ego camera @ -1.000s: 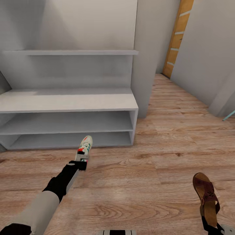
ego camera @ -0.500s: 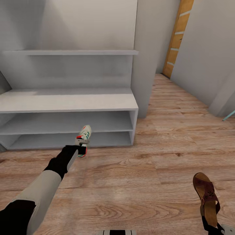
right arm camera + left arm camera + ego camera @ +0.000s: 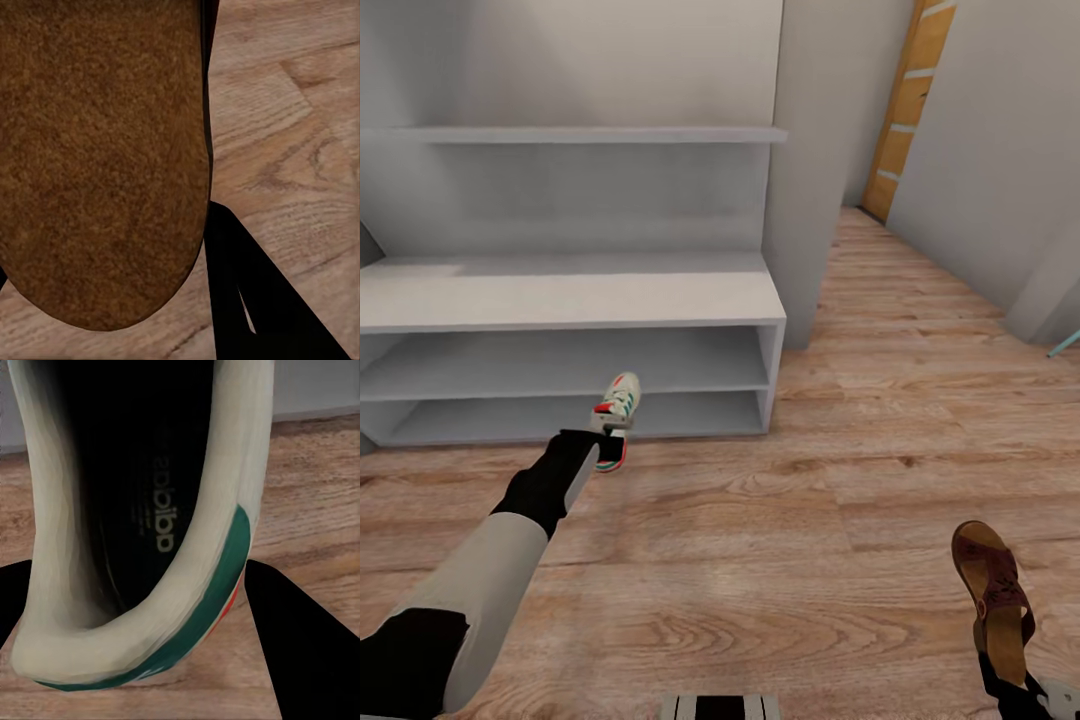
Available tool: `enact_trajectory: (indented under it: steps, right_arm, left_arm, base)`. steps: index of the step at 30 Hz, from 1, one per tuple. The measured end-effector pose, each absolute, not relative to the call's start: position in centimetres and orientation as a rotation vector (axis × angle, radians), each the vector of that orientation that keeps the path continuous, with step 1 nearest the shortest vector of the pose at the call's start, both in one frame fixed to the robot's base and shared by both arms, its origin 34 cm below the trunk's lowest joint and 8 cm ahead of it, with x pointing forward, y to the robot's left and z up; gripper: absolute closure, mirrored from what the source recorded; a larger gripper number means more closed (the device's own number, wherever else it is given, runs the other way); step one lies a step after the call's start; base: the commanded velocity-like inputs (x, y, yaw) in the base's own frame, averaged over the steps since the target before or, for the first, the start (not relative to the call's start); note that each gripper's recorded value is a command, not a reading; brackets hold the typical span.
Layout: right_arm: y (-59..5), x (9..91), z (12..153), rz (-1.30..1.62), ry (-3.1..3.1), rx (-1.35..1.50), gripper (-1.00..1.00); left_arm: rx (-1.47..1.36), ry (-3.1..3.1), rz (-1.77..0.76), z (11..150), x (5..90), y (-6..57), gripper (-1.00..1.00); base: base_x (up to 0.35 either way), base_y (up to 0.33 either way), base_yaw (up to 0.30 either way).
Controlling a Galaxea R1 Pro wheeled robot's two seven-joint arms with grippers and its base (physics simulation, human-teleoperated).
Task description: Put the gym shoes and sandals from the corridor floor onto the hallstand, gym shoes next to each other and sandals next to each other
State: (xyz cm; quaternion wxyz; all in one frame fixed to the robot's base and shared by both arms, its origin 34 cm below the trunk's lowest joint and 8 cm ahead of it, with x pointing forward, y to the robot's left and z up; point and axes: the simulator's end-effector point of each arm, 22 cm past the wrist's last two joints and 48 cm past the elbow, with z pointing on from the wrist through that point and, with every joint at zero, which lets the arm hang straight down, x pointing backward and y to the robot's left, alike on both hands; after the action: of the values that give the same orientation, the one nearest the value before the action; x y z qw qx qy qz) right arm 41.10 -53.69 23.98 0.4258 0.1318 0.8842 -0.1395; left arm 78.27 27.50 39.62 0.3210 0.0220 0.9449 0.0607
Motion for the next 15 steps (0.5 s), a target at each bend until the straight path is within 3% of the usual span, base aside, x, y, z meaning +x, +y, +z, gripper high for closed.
enact_trajectory:
  steps: [7,15]
  right_arm:
    - [-53.68,40.84,23.66,-0.351,2.220,0.327,1.00]
    - [-53.64,40.69,23.47,-0.352,2.227,0.324,1.00]
  left_arm:
    - [0.060,2.484,0.161,39.16,78.29,27.44,1.00]
    - [0.060,2.484,0.163,39.00,78.41,27.45,1.00]
  base:
    - [0.023,0.000,0.000]
    - [0.276,0.000,0.000]
